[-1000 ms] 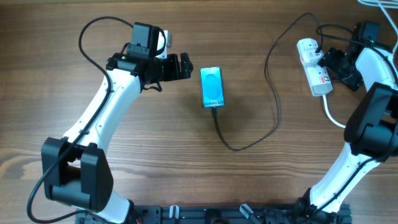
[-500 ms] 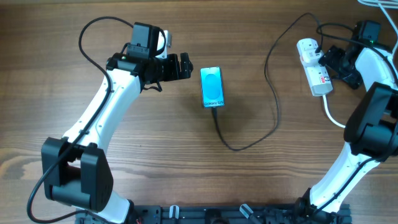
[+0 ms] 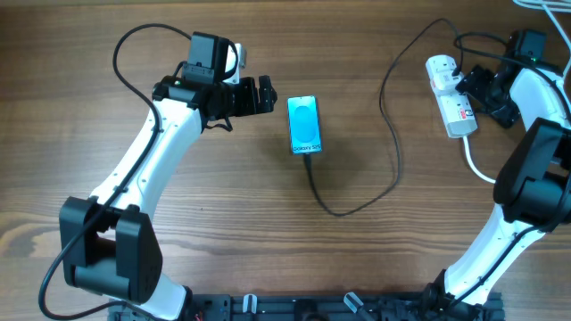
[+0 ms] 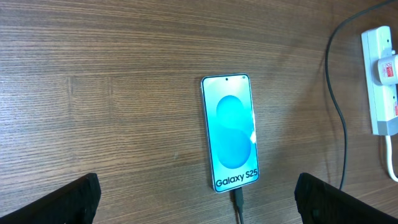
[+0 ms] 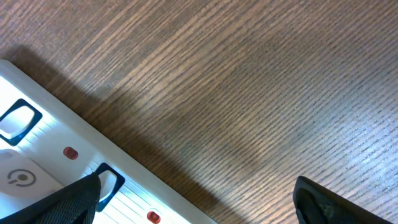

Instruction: Plug charger to phone and switch on socket

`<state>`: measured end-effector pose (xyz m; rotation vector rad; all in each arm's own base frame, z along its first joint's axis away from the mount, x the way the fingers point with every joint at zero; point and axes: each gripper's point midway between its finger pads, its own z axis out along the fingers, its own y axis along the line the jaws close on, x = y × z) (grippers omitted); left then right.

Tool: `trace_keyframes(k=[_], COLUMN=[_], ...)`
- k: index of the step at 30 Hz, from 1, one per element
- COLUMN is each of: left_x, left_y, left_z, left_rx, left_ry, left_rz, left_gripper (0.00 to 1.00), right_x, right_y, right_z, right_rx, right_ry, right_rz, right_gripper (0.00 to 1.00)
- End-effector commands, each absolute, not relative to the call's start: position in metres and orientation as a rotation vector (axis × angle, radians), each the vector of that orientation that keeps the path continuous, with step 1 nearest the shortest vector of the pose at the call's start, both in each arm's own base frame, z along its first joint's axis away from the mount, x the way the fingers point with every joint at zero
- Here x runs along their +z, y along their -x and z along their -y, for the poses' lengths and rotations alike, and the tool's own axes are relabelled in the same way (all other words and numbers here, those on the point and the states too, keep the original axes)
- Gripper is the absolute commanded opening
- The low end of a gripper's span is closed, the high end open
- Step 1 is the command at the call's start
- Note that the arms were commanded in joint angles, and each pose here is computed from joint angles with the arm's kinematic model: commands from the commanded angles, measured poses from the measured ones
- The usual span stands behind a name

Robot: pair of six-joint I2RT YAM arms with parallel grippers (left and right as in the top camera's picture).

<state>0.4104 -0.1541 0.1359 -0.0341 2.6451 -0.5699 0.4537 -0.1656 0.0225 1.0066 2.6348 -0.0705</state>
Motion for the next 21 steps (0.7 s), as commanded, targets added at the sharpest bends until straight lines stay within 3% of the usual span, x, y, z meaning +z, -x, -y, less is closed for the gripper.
trace_keyframes(k=[1,21], left_x=[0.133,0.133], left_y=[-0.411,-0.411], left_z=[0.152,0.152], left_rx=[-0.548,-0.548], left_ry=[0.011,0.011], left_rz=[-2.646,-2.646], left_gripper=[1.00,1.00], right_x=[0.004,-0.007], right_y=[-0.444,-0.442], right_z=[0.157,0.138], right_rx=[-0.061,0.071], right_ry=[-1.017,-0.934], right_rz=[-2.699,-2.750], right_gripper=[1.00,1.00])
